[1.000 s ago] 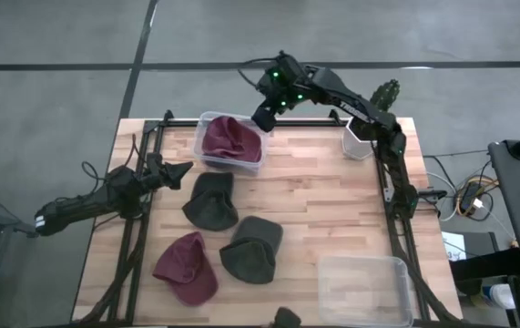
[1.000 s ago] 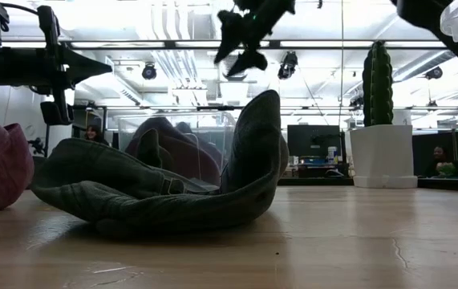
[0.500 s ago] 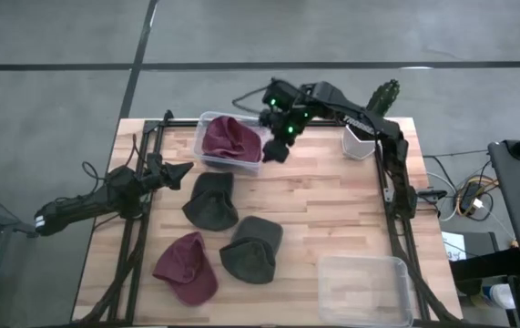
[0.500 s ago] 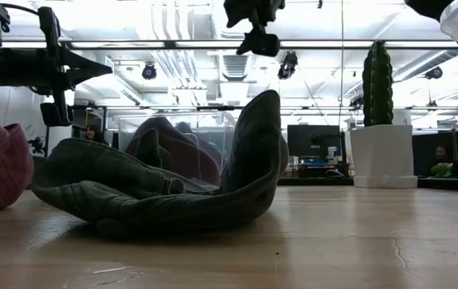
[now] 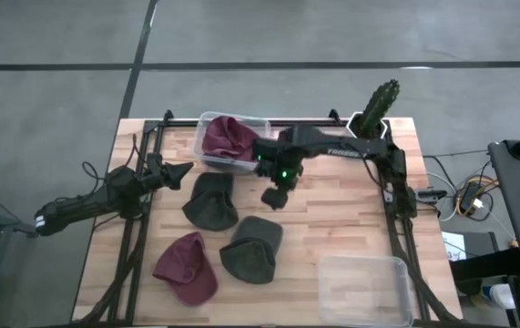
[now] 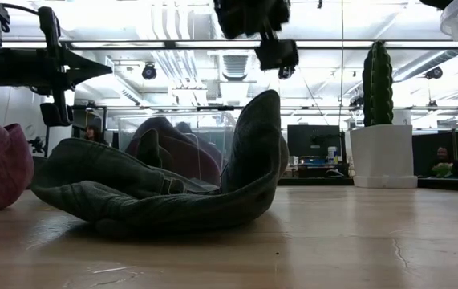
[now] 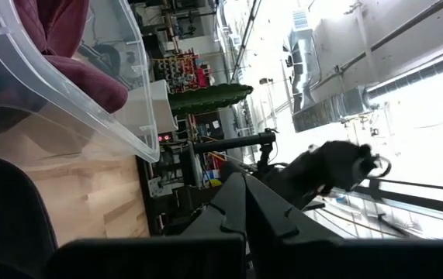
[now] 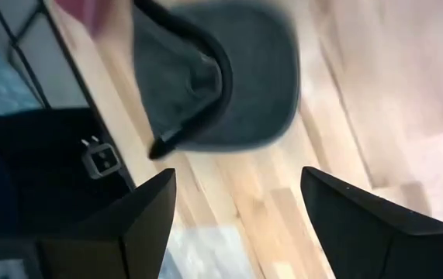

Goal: Pick and place caps into container
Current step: Put the bottom black cap into the bottom transparent container

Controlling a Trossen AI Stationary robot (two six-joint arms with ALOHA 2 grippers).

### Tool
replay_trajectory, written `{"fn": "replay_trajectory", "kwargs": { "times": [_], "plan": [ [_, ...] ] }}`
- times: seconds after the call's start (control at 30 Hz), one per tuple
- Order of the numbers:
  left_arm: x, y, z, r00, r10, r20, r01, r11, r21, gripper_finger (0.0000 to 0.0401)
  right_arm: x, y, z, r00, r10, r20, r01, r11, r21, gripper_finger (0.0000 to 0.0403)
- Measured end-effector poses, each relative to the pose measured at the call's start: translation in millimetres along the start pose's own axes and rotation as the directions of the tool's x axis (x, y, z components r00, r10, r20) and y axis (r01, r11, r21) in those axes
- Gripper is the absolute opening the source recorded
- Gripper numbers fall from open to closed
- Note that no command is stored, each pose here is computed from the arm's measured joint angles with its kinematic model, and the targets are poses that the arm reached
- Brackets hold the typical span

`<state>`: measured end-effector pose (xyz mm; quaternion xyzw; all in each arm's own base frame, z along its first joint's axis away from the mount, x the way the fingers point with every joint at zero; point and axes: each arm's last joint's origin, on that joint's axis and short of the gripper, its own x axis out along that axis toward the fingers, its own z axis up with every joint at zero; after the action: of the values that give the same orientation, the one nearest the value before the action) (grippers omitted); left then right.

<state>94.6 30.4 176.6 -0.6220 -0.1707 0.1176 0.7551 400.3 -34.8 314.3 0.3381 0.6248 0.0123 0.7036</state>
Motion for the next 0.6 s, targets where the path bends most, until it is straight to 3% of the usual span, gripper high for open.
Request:
{"fn": "replay_trajectory", "kwargs": {
  "times": [0.27, 0.6],
  "plan": [
    [0, 2, 0, 1.0, 0.016, -0.003, -0.016, 1.0, 0.001, 0.0, 66, -23, -9, 0.989, -0.045, -0.14, 0.064, 0.989, 0.137, 0.0256],
    [0, 2, 0, 1.0, 0.022, -0.004, -0.022, 1.0, -0.001, 0.0, 122, -55, -16, 0.982, 0.073, -0.173, -0.018, 0.953, 0.301, 0.025]
  ]
}}
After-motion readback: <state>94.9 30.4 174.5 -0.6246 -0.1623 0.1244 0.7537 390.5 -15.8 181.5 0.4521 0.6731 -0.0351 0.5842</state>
